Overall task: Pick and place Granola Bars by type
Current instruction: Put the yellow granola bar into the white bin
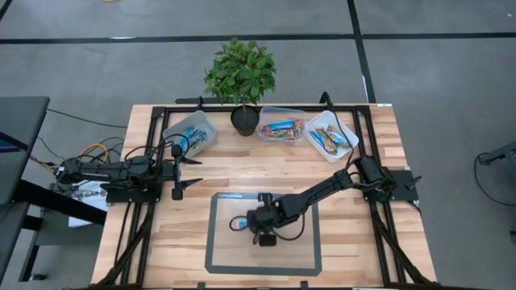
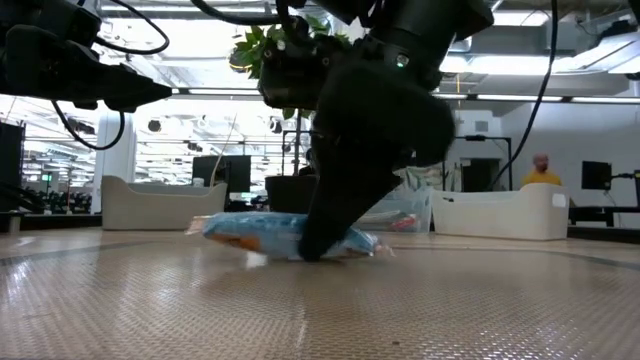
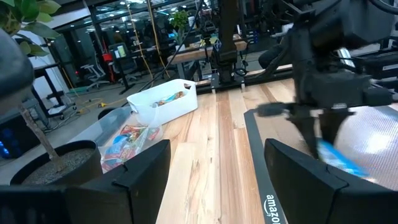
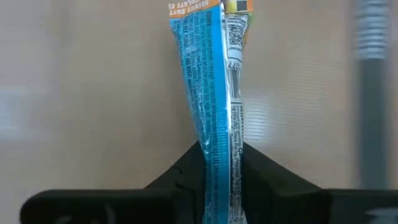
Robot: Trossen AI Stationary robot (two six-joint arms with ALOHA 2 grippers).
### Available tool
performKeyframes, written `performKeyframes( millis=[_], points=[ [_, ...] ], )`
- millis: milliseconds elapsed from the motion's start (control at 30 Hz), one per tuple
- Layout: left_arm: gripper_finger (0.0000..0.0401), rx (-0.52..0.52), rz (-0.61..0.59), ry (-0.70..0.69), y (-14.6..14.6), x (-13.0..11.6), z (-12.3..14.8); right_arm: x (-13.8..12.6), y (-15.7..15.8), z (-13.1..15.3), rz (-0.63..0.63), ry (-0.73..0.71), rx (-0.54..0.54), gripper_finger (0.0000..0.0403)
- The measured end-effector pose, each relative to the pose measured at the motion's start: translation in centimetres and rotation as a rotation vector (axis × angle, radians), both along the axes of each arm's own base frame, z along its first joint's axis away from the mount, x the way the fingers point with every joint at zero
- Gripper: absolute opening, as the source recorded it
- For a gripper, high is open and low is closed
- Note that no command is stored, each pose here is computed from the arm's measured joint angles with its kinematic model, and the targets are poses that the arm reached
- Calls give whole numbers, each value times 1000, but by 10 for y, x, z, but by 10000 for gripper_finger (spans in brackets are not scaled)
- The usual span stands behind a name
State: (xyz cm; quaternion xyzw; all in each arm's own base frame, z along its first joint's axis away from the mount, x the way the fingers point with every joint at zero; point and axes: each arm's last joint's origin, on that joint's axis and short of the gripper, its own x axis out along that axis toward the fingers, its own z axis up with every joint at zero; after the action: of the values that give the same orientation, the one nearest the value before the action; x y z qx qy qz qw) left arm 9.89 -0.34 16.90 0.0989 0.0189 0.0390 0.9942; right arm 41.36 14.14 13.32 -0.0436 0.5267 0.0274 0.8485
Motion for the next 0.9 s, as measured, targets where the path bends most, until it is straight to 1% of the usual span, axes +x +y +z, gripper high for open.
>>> performKeyframes(
  millis=[167, 267, 367, 467, 633, 767, 900],
  points=[
    [253, 0, 0, 0, 0, 0, 0, -1, -20, 27, -128, -65, -92, 64],
    [253, 0, 0, 0, 0, 0, 0, -7, -34, 43, -198, -62, -148, 64],
    [253, 0, 0, 0, 0, 0, 0, -14, -50, 65, -264, -74, -195, 64],
    [253, 0, 0, 0, 0, 0, 0, -28, -70, 89, -348, -54, -255, 64],
    [253, 0, 0, 0, 0, 0, 0, -63, -105, 124, -517, 33, -360, 64],
    [253, 0, 0, 0, 0, 0, 0, -92, -136, 145, -682, 116, -439, 64],
    [253, 0, 0, 0, 0, 0, 0, -116, -165, 159, -836, 190, -521, 64]
  ],
)
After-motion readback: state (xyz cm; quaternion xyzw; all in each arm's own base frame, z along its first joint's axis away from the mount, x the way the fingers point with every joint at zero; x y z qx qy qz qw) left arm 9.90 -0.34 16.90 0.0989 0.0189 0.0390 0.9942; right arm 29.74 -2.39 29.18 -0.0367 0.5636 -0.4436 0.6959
